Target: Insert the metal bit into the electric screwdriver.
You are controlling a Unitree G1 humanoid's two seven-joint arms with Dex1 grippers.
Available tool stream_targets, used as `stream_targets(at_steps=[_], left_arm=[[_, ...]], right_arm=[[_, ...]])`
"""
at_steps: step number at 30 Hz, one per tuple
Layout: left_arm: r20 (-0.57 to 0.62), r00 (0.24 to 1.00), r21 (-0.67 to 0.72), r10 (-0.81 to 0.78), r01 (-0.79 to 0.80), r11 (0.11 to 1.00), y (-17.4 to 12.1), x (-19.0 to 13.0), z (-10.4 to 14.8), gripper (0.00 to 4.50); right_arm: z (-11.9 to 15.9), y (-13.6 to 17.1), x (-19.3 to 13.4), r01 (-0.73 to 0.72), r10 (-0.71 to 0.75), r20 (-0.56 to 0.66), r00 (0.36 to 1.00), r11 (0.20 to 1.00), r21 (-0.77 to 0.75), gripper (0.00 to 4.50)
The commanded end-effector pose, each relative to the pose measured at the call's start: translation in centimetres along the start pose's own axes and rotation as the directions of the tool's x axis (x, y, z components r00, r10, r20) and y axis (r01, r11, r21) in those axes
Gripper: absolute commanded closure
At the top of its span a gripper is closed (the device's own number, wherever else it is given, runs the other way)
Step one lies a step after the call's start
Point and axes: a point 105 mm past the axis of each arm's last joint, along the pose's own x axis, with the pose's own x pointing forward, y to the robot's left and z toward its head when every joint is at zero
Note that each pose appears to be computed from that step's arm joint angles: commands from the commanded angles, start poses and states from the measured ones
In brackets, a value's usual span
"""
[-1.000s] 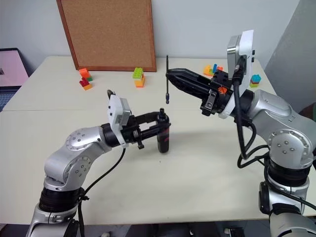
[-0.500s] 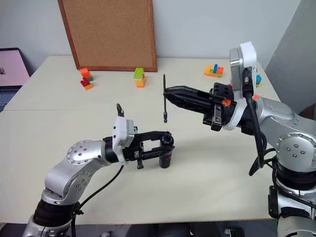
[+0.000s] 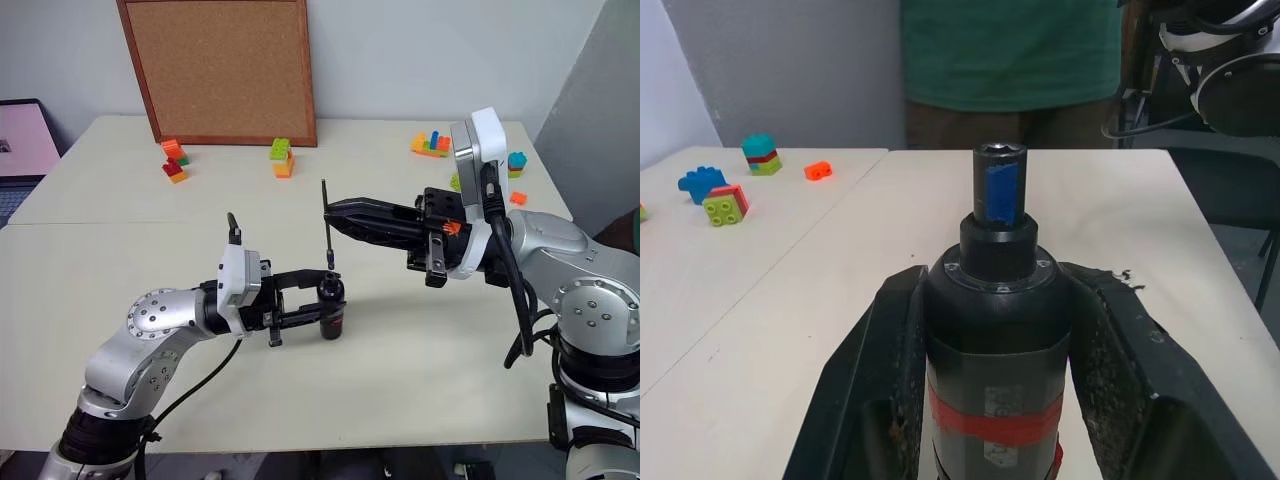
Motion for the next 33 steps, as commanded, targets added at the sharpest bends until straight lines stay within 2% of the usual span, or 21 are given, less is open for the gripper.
stream_targets(at_steps=[1, 33], left_arm=[[-0.025, 0.999, -0.021, 0.027, -0.028, 0.999, 0.2, -0.6, -0.4, 2.86], [-0.039, 0.999, -0.015, 0.001, -0.001, 1.000, 0.0, -0.6, -0.5, 2.86]], right_arm=[[0.3, 0.8, 0.4, -0.040, 0.040, 0.018, 0.999, 0.999, -0.030, 4.50], [-1.6, -1.0, 0.9, -0.113, 0.107, -0.048, 0.993, 0.980, -0.161, 4.50]])
